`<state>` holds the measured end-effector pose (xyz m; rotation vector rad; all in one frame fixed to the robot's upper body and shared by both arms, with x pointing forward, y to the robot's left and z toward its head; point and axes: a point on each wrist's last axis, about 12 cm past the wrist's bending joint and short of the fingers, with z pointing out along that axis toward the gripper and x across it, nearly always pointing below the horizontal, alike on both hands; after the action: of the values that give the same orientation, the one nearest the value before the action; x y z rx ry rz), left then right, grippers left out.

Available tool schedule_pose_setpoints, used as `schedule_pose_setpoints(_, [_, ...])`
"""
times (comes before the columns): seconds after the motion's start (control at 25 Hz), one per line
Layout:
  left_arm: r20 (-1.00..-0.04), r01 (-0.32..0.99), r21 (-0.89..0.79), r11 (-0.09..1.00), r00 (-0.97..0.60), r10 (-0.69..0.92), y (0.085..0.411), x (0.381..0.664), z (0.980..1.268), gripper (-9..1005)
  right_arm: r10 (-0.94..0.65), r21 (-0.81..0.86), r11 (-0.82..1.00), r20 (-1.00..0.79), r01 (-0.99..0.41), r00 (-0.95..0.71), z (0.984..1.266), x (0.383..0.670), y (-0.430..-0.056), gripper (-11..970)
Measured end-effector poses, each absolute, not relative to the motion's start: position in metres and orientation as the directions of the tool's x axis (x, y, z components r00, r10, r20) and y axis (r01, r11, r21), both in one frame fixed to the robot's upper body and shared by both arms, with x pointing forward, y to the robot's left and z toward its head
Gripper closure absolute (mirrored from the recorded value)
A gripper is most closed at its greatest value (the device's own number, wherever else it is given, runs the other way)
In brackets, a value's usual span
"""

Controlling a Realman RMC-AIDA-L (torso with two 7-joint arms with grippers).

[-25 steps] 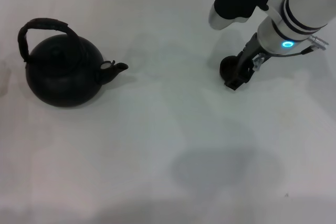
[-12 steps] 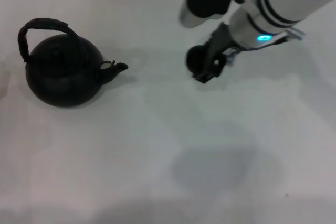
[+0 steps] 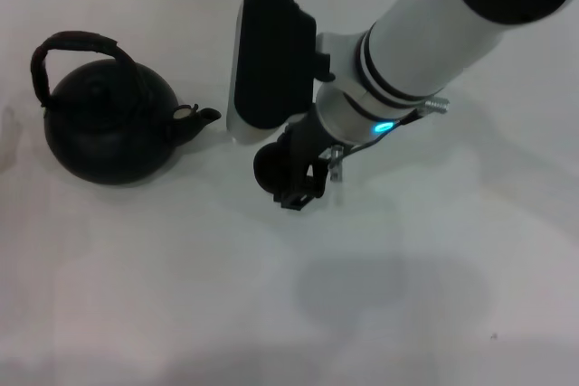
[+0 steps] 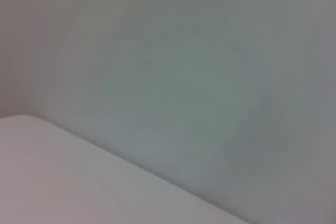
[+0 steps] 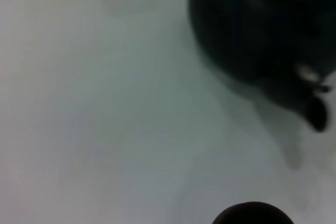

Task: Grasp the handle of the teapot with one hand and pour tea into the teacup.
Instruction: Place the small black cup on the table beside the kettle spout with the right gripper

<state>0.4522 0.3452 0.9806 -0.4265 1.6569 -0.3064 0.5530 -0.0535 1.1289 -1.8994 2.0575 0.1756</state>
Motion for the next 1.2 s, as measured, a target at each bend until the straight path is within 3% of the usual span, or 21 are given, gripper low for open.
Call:
schedule_pose_setpoints(0.44, [-0.889, -0.102, -0.438, 0.893, -0.097, -0.447, 0.346, 0.451, 0.98, 223, -0.958, -0.118, 0.143, -0.266, -0.983, -0.108, 1.111, 0.553, -0.064, 184])
schedule_pose_setpoints(1.2, [-0.888, -0.096, -0.444, 0.891, -0.088, -0.452, 0.347, 0.455, 0.983, 223, -0.962, -0.122, 0.112, -0.261, -0.986, -0.077, 1.11, 0.55, -0.061, 149])
